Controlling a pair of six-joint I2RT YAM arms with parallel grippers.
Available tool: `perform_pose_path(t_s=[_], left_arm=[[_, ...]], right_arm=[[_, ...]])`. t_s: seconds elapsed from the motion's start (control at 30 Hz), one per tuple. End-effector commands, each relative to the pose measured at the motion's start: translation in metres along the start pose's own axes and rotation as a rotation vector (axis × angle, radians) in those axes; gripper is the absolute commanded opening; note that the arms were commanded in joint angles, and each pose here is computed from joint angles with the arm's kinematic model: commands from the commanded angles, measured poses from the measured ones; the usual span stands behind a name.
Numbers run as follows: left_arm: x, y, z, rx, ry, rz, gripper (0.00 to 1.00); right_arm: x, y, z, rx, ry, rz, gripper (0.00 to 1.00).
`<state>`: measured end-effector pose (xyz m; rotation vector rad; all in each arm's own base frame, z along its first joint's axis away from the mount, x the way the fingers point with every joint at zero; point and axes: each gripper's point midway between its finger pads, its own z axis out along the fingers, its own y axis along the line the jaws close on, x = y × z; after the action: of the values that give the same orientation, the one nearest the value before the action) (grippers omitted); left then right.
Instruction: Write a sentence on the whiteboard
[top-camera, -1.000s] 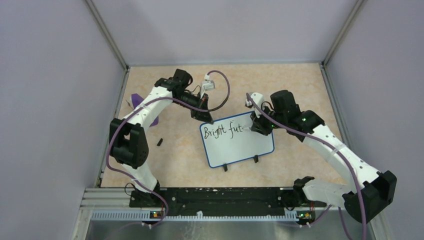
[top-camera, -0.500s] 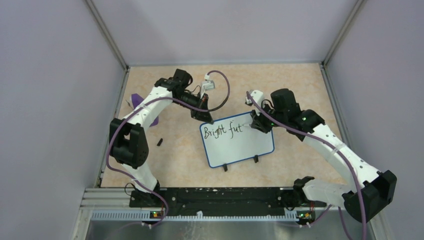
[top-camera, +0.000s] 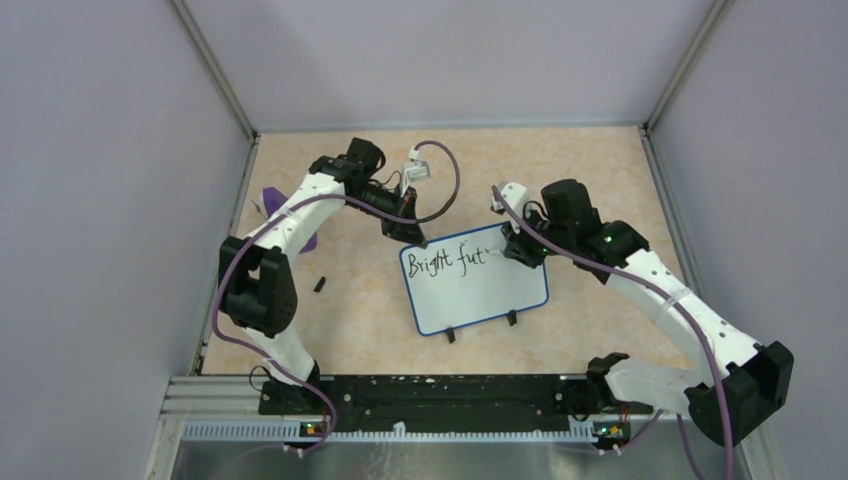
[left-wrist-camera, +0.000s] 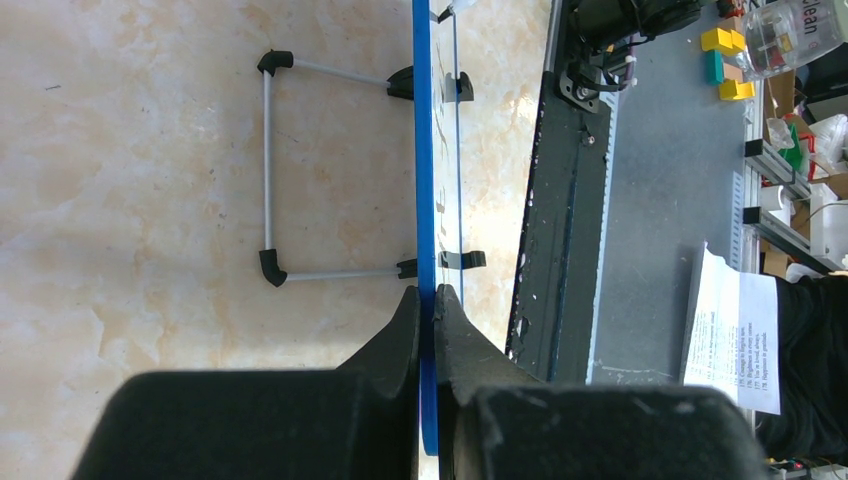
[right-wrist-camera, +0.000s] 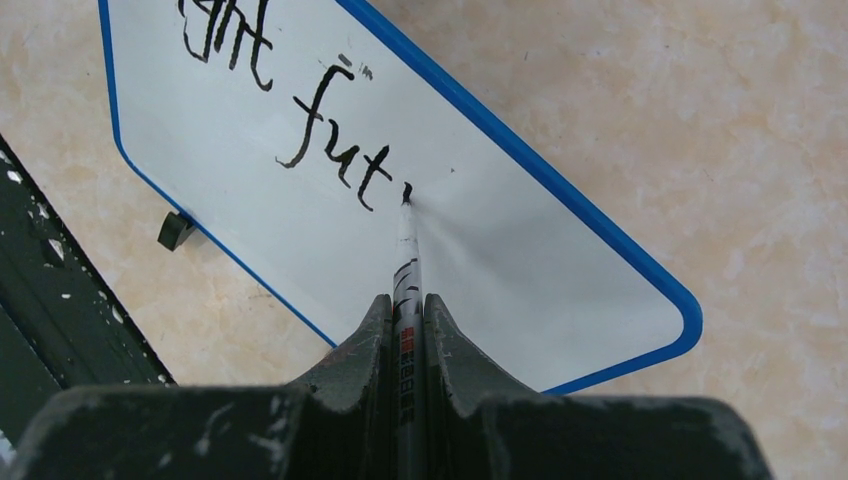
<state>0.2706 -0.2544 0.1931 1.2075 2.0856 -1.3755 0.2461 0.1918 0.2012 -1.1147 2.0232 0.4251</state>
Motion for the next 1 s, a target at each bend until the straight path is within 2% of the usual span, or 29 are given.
perform_pose_path(t_s=[0.0,0.37,0.97], left_arm=[[-0.002,-0.01,-0.002,0.013,-0.01,0.028,0.0],[-0.002,-0.01,-0.002,0.014,-0.011,0.027,0.0],[-0.003,-0.01,-0.002,0.014,-0.012,0.031,0.0]], right_arm=[[0.004,-0.005,-0.004,0.031,-0.003,-0.011,0.0],[0.009,-0.004,-0.004,0.022,0.016,-0.029,0.0],[-0.021,-0.027,-0.017,0.107,-0.042,-0.036,0.0]])
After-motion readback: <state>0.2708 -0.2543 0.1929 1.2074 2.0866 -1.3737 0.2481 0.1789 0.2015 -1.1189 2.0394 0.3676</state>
